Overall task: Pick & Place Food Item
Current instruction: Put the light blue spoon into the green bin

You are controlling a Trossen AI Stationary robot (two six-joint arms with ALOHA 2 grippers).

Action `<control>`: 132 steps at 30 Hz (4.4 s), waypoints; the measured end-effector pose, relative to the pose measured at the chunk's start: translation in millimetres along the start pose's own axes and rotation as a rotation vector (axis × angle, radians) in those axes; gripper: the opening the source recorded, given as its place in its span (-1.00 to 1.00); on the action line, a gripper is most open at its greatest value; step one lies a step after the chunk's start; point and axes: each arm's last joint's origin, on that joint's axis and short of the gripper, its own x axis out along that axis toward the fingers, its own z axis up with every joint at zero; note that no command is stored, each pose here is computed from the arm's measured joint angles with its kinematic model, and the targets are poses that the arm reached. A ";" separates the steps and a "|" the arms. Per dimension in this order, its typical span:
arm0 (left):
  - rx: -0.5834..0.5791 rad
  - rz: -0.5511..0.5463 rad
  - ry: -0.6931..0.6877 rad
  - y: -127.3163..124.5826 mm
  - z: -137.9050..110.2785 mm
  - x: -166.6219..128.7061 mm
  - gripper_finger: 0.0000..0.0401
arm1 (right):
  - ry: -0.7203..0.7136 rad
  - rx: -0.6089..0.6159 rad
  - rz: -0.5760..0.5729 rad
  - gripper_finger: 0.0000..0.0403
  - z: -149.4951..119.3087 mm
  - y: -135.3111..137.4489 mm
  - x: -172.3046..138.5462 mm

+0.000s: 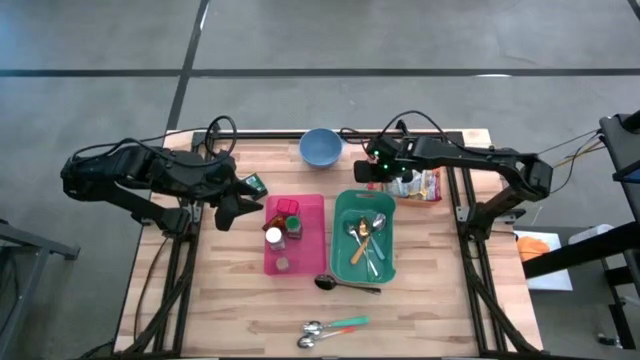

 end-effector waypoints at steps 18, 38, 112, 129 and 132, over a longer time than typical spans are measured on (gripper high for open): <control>-0.004 0.002 0.003 -0.3 0.0 1.4 0.31 | -0.170 -0.201 0.216 -0.96 -18.4 6.8 -80.7; 0.014 0.012 0.014 -0.4 -0.5 4.3 0.31 | 0.027 -0.607 0.516 -0.27 -114.1 41.6 -102.5; 0.093 0.194 0.246 18.2 -22.0 -0.5 0.31 | 0.189 -1.499 0.091 -0.01 -369.5 135.9 21.3; 0.090 0.197 0.248 18.4 -22.2 -0.6 0.31 | 0.187 -1.488 0.152 -0.02 -380.2 127.8 36.4; 0.090 0.197 0.248 18.4 -22.2 -0.6 0.31 | 0.178 -1.492 0.138 -0.02 -378.9 132.1 30.1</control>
